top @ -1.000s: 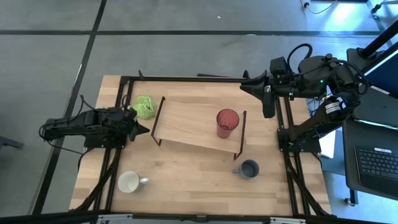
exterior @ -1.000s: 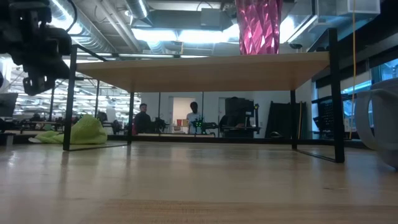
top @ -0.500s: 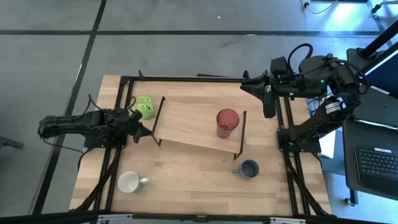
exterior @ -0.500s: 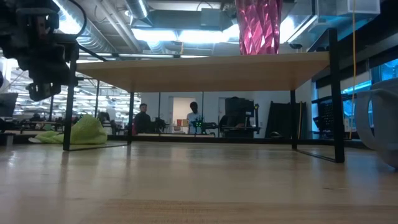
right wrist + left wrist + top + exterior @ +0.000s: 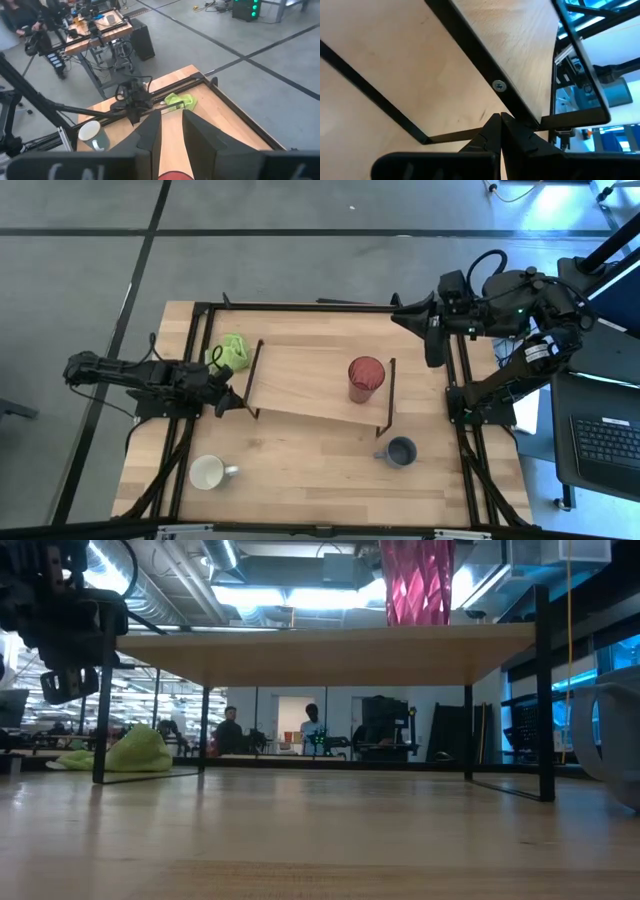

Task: Stack small to large cups/mugs on shelf
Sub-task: Adjust the shelf on the table

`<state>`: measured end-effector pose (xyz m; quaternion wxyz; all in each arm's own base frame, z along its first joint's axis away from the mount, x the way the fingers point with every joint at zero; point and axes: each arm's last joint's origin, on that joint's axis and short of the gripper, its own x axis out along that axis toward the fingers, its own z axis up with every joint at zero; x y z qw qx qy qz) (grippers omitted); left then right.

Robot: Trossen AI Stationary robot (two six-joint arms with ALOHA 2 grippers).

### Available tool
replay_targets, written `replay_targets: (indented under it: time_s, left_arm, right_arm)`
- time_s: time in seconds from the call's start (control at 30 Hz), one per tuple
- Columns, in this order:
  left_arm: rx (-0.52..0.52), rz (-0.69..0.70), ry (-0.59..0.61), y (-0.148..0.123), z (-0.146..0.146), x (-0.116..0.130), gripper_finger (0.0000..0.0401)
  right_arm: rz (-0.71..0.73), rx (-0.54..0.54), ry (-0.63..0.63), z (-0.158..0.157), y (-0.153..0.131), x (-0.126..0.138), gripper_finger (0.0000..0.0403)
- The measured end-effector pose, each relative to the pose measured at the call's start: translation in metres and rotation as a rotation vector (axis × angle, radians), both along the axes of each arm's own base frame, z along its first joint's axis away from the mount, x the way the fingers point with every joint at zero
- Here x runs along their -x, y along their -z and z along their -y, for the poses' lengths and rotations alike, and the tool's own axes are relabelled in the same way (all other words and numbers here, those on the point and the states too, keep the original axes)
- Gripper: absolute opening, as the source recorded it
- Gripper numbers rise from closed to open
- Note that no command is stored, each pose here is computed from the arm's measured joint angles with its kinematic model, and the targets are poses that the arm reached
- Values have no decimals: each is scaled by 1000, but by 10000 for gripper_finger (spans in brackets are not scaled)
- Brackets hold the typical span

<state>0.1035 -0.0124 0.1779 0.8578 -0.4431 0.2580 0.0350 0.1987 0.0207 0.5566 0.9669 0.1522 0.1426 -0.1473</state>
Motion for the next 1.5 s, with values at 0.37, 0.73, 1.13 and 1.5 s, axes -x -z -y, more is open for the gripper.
replay_targets:
  time_s: [0.37,0.73,1.13,1.5]
  left_arm:
    - [42,31,72,-3,16,-11,0]
    - [32,-18,87,4,27,-23,0]
    - [15,0,87,1,23,-12,0]
    - [39,5,156,0,31,-13,0]
  right_arm:
    - [13,16,38,3,-3,10,79]
    - [-183,-106,180,6,19,22,79]
    - [-158,-88,154,5,17,18,79]
    - [-160,-88,150,5,17,18,79]
